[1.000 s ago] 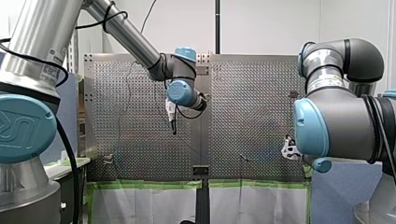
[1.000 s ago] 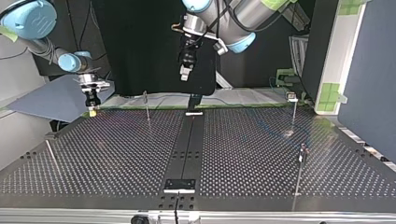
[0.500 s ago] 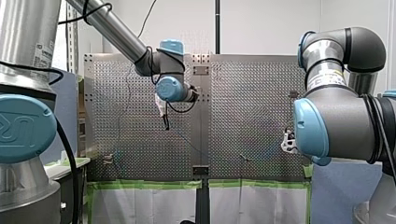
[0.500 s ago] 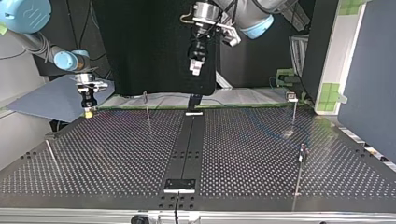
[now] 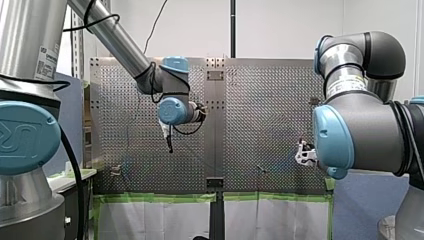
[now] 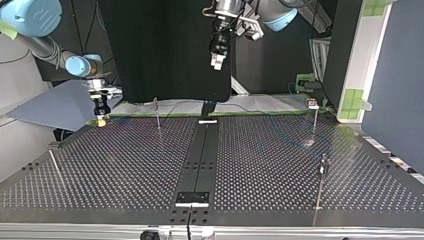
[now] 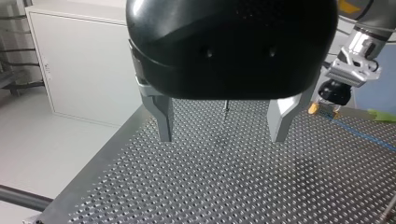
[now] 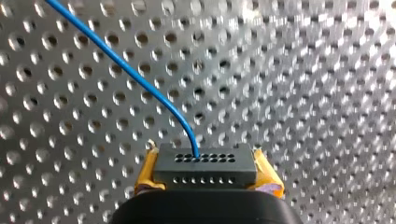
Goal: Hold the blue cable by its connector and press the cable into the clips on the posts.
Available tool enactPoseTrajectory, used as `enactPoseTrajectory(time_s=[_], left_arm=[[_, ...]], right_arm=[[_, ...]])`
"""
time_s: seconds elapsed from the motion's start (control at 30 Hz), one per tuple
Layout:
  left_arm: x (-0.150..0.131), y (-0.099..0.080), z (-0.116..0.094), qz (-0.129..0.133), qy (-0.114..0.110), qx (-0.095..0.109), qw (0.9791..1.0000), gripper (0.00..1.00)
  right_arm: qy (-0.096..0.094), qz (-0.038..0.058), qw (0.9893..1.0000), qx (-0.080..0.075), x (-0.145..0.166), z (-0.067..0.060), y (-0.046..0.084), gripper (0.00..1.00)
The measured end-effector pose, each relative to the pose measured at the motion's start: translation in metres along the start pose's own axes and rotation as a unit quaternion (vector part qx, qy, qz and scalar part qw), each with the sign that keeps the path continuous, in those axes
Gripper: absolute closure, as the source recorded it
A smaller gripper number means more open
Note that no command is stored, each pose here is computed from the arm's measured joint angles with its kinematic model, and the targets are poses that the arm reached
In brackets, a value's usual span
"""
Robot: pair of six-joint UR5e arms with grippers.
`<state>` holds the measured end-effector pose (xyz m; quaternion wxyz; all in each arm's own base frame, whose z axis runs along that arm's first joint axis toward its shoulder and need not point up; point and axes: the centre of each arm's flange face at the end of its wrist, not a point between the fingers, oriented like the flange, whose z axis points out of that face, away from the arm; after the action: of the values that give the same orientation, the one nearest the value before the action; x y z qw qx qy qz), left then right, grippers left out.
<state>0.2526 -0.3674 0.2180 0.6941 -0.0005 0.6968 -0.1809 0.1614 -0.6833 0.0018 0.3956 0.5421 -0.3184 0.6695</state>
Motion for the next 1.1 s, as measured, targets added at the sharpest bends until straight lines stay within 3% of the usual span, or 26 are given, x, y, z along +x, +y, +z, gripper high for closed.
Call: enactPoseTrajectory(time_s=[0.33, 0.7, 1.1], left_arm=[[0.022, 0.020, -0.022, 0.008, 0.002, -0.005, 1.0000, 0.00], [0.065, 0.043, -0.049, 0.032, 0.031, -0.001, 0.9990, 0.00], [0.067, 0.045, -0.053, 0.034, 0.032, 0.000, 0.9989, 0.00]], right_arm=[[0.015, -0.0010, 0.9999, 0.002, 0.001, 0.007, -0.016, 1.00], [0.008, 0.0199, 0.9998, -0.002, -0.009, 0.015, -0.065, 1.00], [0.009, 0.0245, 0.9997, -0.003, -0.010, 0.016, -0.071, 1.00]])
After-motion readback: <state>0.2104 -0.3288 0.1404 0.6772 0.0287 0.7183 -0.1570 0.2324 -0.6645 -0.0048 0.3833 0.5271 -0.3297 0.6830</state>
